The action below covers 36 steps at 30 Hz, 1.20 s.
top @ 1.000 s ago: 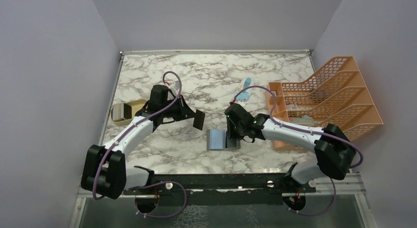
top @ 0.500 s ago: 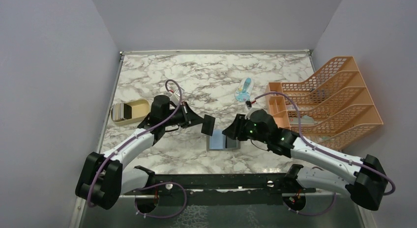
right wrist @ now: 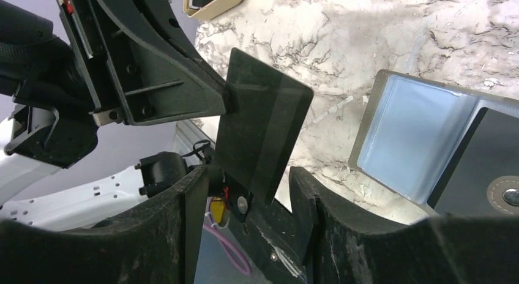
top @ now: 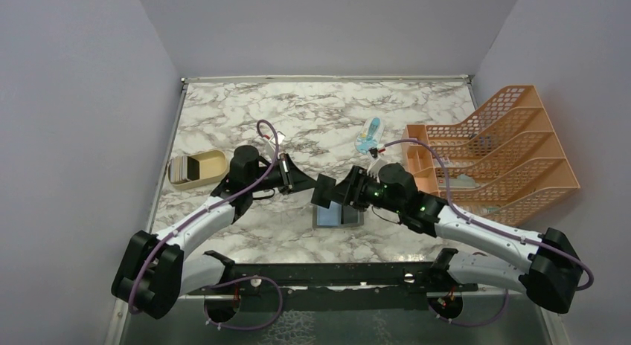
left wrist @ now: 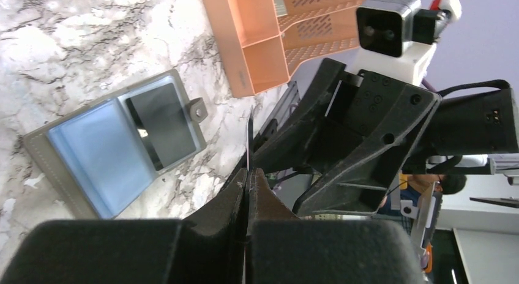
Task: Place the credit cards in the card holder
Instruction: Pick up the credit card from the storage box, then insert the credit card into the card holder.
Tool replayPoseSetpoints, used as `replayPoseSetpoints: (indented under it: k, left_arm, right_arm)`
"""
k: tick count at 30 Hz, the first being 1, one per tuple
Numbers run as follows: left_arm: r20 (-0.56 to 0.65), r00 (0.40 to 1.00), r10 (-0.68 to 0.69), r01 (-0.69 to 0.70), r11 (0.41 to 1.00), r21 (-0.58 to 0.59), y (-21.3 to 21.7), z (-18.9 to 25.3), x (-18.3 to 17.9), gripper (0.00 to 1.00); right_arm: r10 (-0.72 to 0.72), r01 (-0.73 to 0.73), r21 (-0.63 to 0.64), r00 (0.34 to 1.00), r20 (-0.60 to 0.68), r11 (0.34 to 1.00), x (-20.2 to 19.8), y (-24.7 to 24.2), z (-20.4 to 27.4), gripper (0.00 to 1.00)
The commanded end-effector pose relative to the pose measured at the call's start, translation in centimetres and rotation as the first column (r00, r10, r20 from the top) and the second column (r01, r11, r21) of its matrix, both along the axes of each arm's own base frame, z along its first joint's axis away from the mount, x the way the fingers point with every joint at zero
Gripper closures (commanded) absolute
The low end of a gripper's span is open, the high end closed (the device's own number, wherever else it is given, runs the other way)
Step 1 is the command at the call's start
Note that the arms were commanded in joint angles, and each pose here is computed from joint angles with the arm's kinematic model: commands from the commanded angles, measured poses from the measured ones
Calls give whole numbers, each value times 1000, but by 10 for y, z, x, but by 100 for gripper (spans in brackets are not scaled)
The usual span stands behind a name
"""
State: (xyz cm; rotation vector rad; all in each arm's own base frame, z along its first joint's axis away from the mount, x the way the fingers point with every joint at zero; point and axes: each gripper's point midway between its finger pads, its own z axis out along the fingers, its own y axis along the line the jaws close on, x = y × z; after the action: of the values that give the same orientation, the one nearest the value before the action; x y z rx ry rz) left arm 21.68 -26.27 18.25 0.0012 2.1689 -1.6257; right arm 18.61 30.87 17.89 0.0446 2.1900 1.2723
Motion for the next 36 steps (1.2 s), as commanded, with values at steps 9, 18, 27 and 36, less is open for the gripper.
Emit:
replayPoseSetpoints:
  k: [9, 18, 27, 36]
  left_arm:
    - [36, 999, -33, 36, 996, -80, -6, 21, -11, 100]
    - [-14, 1000, 28, -29, 998, -57, -1, 3, -8, 64]
    - [-59, 992, 113, -107, 990, 92, 11, -50, -1, 56]
    - [-79, 986, 144, -114, 948, 298, 21, -97, 3, 59]
  right_arm:
    - [-13, 13, 112, 1000, 2, 994, 5, 9, 28, 75]
    - [-27, 27, 21, 999, 38, 999, 6, -2, 18, 99]
    - [-54, 76, -185, 991, 121, 980, 15, -30, -4, 99]
    - [7, 13, -332, 998, 59, 943, 22, -40, -43, 99]
